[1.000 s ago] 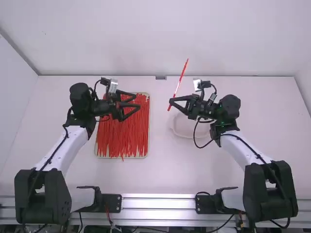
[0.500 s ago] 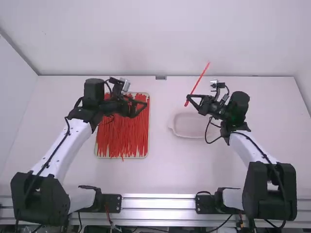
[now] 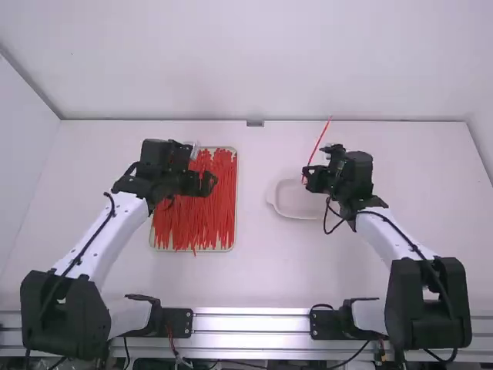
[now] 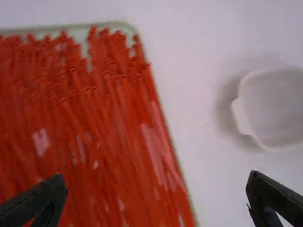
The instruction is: Fasten the cable tie
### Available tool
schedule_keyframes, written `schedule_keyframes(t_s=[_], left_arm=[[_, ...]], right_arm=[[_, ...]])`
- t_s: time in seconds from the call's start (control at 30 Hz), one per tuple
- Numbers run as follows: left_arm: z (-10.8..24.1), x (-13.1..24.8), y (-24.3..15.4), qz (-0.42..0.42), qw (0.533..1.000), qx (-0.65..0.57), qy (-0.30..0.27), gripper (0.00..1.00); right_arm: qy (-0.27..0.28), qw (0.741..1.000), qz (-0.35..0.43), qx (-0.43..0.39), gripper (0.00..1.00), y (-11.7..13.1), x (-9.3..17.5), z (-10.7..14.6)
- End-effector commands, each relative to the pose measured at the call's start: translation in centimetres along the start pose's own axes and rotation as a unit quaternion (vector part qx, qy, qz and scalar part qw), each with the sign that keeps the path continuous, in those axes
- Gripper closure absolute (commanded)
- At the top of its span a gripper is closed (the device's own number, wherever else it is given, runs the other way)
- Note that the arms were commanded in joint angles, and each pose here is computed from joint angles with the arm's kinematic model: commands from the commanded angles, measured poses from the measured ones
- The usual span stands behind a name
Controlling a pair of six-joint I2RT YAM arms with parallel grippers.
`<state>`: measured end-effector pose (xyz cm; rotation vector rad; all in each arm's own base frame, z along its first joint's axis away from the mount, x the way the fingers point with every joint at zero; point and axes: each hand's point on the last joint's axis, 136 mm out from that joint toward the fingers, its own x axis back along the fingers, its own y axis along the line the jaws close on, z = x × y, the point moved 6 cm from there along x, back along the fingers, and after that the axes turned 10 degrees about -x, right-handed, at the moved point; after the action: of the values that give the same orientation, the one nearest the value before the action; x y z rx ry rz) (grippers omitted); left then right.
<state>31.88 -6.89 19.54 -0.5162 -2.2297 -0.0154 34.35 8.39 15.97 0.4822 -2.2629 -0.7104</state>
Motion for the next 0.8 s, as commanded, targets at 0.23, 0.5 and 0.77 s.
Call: schedule_keyframes(t_s=[0.23,0.5,0.77], left_arm=[[5.3,-2.2,2.6,-0.102,0.992,0.056,0.048,0.01],[6.4,-2.4,2.5,-0.103,0.990,0.071,0.063,0.01],[6.5,-2.6,2.2,-0.088,0.992,0.071,0.061,0.01]], right_arm=[[-0.026,0.980,0.188,0.063,1.00,-1.6,-0.2,0.8],[-0.008,0.966,0.242,0.086,1.00,-2.1,-0.2,2.1],[0.001,0.966,0.243,0.085,1.00,-2.1,-0.2,2.5]])
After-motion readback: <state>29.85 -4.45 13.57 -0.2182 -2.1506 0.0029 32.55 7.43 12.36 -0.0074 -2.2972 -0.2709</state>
